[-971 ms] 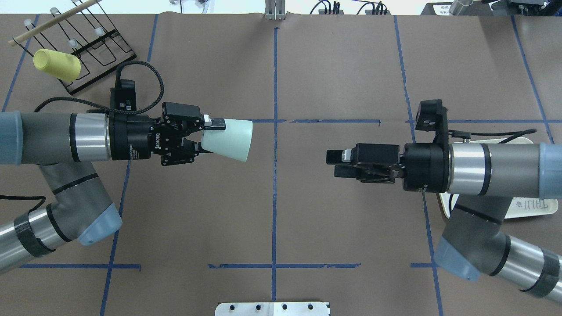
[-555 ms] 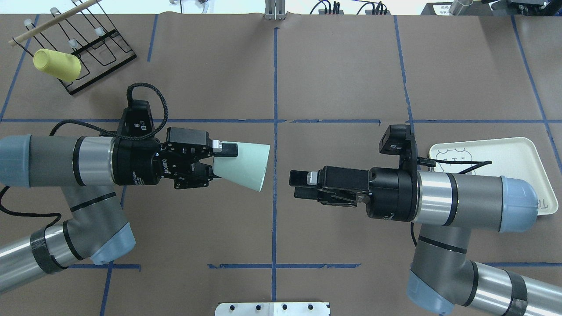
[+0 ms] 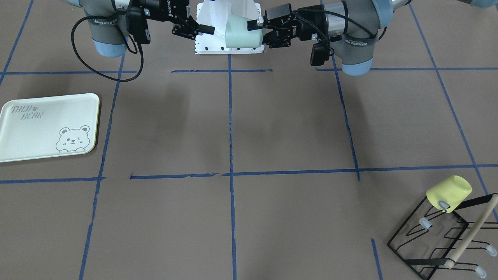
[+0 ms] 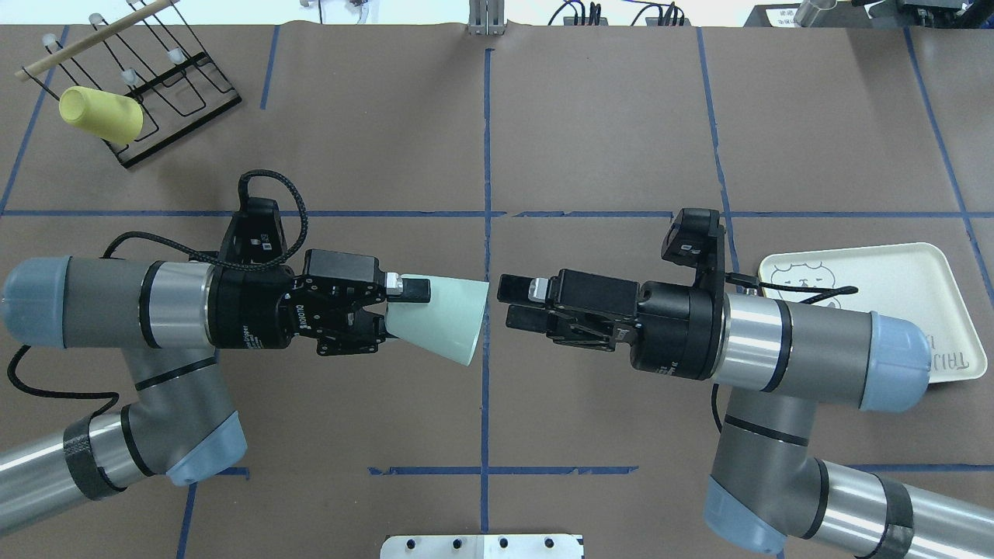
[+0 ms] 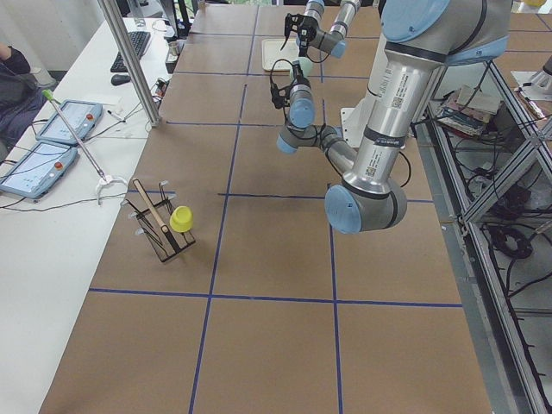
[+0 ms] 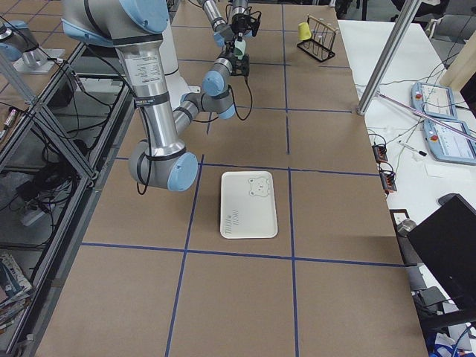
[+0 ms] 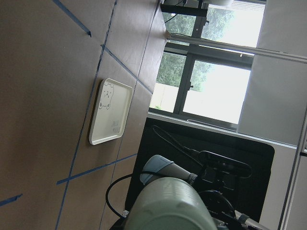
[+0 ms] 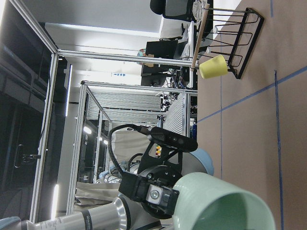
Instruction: Left arm grabs green cup and hands to right arm on tray
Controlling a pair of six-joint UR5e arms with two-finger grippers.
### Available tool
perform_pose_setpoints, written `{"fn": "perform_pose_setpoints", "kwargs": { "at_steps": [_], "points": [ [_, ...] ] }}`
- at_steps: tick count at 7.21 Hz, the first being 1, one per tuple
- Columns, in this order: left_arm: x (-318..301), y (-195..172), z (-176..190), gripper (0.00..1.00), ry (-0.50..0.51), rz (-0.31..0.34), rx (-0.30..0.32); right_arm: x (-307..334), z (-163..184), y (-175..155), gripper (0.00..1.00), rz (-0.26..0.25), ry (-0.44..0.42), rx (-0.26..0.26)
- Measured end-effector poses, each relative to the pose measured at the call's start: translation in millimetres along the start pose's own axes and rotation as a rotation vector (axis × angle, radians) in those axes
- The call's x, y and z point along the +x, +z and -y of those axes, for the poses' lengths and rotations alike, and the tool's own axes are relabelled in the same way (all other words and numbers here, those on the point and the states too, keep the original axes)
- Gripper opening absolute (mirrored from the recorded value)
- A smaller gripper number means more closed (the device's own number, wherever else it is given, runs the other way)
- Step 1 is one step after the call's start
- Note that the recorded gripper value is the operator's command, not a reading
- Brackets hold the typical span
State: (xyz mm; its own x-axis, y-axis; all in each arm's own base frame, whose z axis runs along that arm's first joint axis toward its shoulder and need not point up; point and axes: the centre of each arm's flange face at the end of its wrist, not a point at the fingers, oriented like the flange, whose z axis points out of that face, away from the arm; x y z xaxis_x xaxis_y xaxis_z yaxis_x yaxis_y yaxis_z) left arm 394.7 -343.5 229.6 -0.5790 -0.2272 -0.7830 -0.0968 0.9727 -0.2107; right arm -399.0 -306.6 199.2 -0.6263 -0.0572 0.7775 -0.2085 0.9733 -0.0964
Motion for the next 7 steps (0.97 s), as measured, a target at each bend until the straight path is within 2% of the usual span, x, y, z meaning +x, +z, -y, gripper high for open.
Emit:
{"fn": "perform_pose_setpoints", "kwargs": {
  "at_steps": [2, 4, 6, 7],
  "points": [
    [0.4, 1.2, -0.1, 0.39, -0.001, -0.001, 0.0, 2.8, -2.5, 11.3, 0.97, 0.006, 0.01, 0.009],
    [0.4, 1.4, -0.1, 0.39, -0.001, -0.001, 0.0, -0.4, -6.3, 17.9, 0.89, 0.019, 0.016, 0.011],
    [0.3, 1.5, 0.0, 0.39, -0.001, -0.001, 0.0, -1.3, -8.3, 22.2, 0.7, 0.024, 0.02, 0.017],
    [0.4, 1.4, -0.1, 0.39, -0.001, -0.001, 0.0, -0.6, -8.2, 23.9, 0.53, 0.019, 0.021, 0.019]
  ]
}}
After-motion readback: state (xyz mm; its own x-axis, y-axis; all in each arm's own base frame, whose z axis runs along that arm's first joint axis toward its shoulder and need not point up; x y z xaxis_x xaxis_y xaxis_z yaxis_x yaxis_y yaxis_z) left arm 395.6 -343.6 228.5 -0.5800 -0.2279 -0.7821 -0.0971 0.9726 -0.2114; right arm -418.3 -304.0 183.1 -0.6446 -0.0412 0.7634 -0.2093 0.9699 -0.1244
